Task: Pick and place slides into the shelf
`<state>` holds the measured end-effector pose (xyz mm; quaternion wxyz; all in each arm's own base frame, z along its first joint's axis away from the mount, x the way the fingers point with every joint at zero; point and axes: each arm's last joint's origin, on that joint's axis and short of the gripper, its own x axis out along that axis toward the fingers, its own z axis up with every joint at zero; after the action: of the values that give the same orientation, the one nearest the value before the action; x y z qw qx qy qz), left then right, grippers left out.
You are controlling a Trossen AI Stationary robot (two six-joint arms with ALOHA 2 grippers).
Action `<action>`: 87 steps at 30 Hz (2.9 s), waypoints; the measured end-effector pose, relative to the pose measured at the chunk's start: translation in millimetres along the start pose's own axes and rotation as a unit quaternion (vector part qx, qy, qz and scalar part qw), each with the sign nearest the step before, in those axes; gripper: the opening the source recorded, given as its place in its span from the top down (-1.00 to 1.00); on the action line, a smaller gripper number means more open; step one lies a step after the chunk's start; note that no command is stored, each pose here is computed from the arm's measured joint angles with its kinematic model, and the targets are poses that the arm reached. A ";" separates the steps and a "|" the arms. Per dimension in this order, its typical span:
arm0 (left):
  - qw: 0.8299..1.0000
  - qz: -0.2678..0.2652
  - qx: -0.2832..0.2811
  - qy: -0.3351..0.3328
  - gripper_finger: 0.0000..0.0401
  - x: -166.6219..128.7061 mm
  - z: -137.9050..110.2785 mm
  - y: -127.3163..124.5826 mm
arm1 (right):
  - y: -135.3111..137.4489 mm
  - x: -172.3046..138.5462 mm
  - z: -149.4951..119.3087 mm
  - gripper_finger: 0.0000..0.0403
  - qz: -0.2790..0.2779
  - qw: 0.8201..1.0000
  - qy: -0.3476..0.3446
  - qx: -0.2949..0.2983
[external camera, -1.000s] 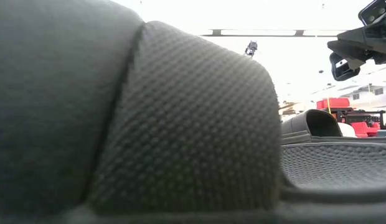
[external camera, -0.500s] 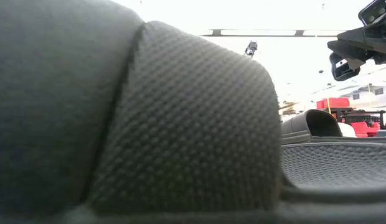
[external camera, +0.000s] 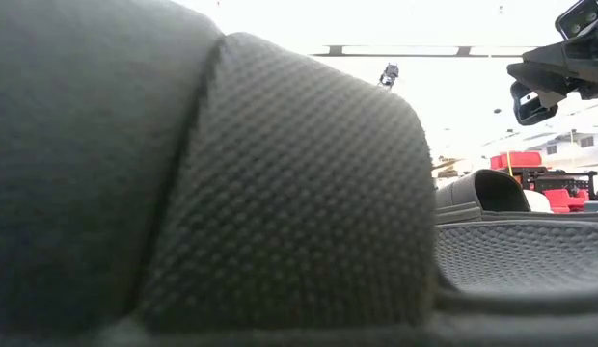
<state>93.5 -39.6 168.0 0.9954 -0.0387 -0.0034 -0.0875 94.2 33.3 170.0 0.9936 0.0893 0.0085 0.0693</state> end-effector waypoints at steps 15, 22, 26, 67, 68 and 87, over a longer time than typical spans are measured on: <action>1.000 0.000 0.000 0.000 0.26 0.0 0.0 0.0 | 0.0 0.0 0.0 0.51 0.000 1.000 0.000 0.000; 1.000 0.000 0.000 0.000 0.24 0.0 0.0 0.0 | 0.0 0.0 0.0 0.51 0.000 1.000 0.000 -0.002; 1.000 0.000 0.000 0.000 0.26 0.0 -0.1 0.0 | 0.0 0.0 0.0 0.51 0.000 1.000 0.000 -0.020; 0.934 0.189 0.144 0.265 0.47 50.0 99.0 -7.1 | 3.6 17.8 41.6 0.51 -0.166 0.973 -0.038 -0.159; 0.930 0.190 0.134 0.284 0.47 57.9 92.9 -9.1 | 5.9 22.2 47.3 0.51 -0.166 0.972 -0.027 -0.164; 0.848 0.112 0.058 0.515 -0.12 115.5 3.7 -40.1 | 34.9 113.6 102.3 0.51 -0.306 0.865 0.248 -0.311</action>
<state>200.2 -98.8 176.2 0.8575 0.0695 0.5095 0.0175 205.0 65.0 276.4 0.9063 -0.2513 0.2595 -0.2193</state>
